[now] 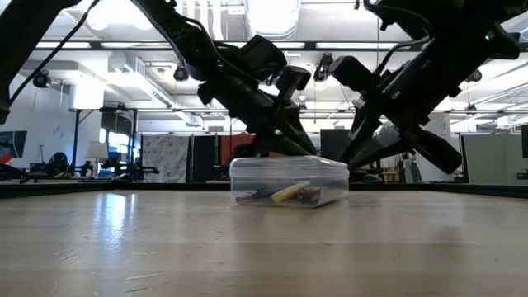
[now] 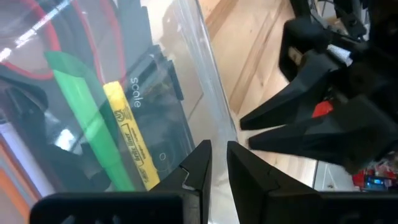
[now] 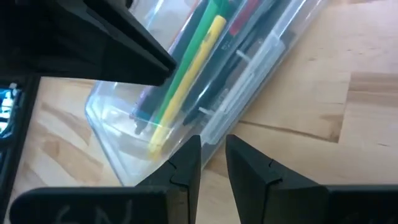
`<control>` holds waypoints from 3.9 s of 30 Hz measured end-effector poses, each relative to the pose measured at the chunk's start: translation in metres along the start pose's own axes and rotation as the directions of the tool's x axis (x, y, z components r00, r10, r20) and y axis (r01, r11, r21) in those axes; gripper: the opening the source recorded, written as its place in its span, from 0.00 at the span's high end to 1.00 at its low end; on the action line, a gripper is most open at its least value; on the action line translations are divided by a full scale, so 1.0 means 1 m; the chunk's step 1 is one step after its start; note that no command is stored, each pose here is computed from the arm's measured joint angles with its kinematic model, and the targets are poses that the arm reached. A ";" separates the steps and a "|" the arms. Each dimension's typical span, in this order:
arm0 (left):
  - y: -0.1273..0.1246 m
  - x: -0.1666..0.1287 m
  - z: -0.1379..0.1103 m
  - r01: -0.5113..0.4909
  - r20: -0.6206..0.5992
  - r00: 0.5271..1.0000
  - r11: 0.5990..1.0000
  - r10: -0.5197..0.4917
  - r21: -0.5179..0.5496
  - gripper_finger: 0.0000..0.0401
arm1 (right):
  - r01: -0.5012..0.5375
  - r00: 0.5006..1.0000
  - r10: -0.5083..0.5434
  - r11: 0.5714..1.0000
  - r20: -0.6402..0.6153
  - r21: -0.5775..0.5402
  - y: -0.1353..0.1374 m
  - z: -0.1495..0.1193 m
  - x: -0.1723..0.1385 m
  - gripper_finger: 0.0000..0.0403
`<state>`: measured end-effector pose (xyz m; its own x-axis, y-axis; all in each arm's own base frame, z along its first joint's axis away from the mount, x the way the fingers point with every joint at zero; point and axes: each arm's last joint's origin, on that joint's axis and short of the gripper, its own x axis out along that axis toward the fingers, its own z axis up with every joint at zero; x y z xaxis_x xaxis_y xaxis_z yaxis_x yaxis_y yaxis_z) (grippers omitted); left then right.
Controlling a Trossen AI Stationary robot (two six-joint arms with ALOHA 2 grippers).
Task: Pick & place school supplies into a supply box
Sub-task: Close the transparent supply box, then return to Home Position
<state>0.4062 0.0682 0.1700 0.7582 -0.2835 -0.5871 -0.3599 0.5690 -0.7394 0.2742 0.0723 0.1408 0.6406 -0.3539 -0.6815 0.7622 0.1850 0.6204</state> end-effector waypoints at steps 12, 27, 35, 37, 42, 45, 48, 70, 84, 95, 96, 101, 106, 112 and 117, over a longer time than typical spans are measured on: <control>0.008 0.001 -0.011 -0.008 -0.043 0.999 1.000 0.008 -0.005 0.91 | 0.035 0.999 -0.030 0.991 0.041 -0.128 -0.002 0.011 0.008 0.83; 0.009 0.002 -0.012 -0.007 -0.047 0.999 1.000 0.007 -0.005 0.91 | 0.071 0.997 -0.069 0.991 0.020 -0.115 -0.006 0.018 0.017 0.83; 0.009 0.002 -0.012 -0.007 -0.046 0.999 1.000 0.006 -0.005 0.91 | 0.096 0.995 -0.094 0.990 0.027 -0.105 -0.009 0.024 0.020 0.83; 0.008 0.002 -0.011 -0.007 -0.044 0.999 1.000 0.006 -0.004 0.91 | 0.100 0.995 -0.098 0.989 0.029 -0.105 -0.009 0.026 0.021 0.83; 0.008 0.002 -0.010 -0.004 -0.032 0.999 1.000 0.004 0.000 0.91 | 0.111 0.994 -0.108 0.988 0.034 -0.104 -0.010 0.033 0.025 0.83; 0.008 0.002 -0.010 0.003 -0.039 0.999 1.000 -0.003 0.000 0.91 | 0.102 0.995 -0.099 0.988 0.033 -0.112 -0.009 0.035 0.030 0.83; 0.009 0.002 -0.012 0.000 -0.052 0.999 1.000 0.000 -0.011 0.91 | 0.076 0.997 -0.074 0.991 0.023 -0.108 -0.008 0.033 0.037 0.83; -0.028 -0.042 -0.002 0.014 0.094 0.995 0.989 -0.028 0.146 0.91 | 0.027 1.000 -0.028 0.967 0.000 -0.253 0.006 0.054 -0.015 0.83; -0.080 -0.139 -0.012 0.034 0.251 0.958 0.924 -0.139 0.382 0.91 | -0.401 0.910 0.412 0.853 -0.042 -0.334 0.025 0.105 -0.123 0.83; -0.117 -0.182 -0.054 0.171 0.233 0.921 0.860 -0.313 0.480 0.91 | -0.678 0.686 0.675 0.458 -0.271 -0.575 0.012 0.107 -0.179 0.83; -0.119 -0.181 -0.062 0.187 0.211 0.922 0.850 -0.325 0.493 0.91 | -0.693 0.676 0.676 0.450 -0.292 -0.563 0.009 0.102 -0.175 0.83; -0.124 -0.169 -0.095 0.267 0.203 0.869 0.774 -0.450 0.574 0.91 | -0.784 0.560 0.782 0.393 -0.273 -0.481 -0.006 0.080 -0.147 0.83; -0.105 -0.160 -0.112 0.351 0.266 0.767 0.729 -0.583 0.587 0.91 | -0.834 0.457 0.855 0.316 -0.246 -0.452 -0.026 0.076 -0.132 0.83; -0.067 -0.198 -0.128 0.326 0.343 0.719 0.729 -0.604 0.602 0.91 | -0.845 0.438 0.854 0.285 -0.281 -0.453 -0.051 0.094 -0.143 0.83; -0.034 -0.221 -0.146 0.275 0.410 0.682 0.732 -0.605 0.623 0.91 | -0.731 0.616 0.754 0.440 -0.227 -0.522 -0.075 0.101 -0.147 0.83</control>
<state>0.1712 -0.0014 0.2762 0.9581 -0.2212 0.1820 0.2838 0.8197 -0.4976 0.1137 0.0178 0.2340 0.9908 0.1294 -0.0405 -0.0837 0.8184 0.5686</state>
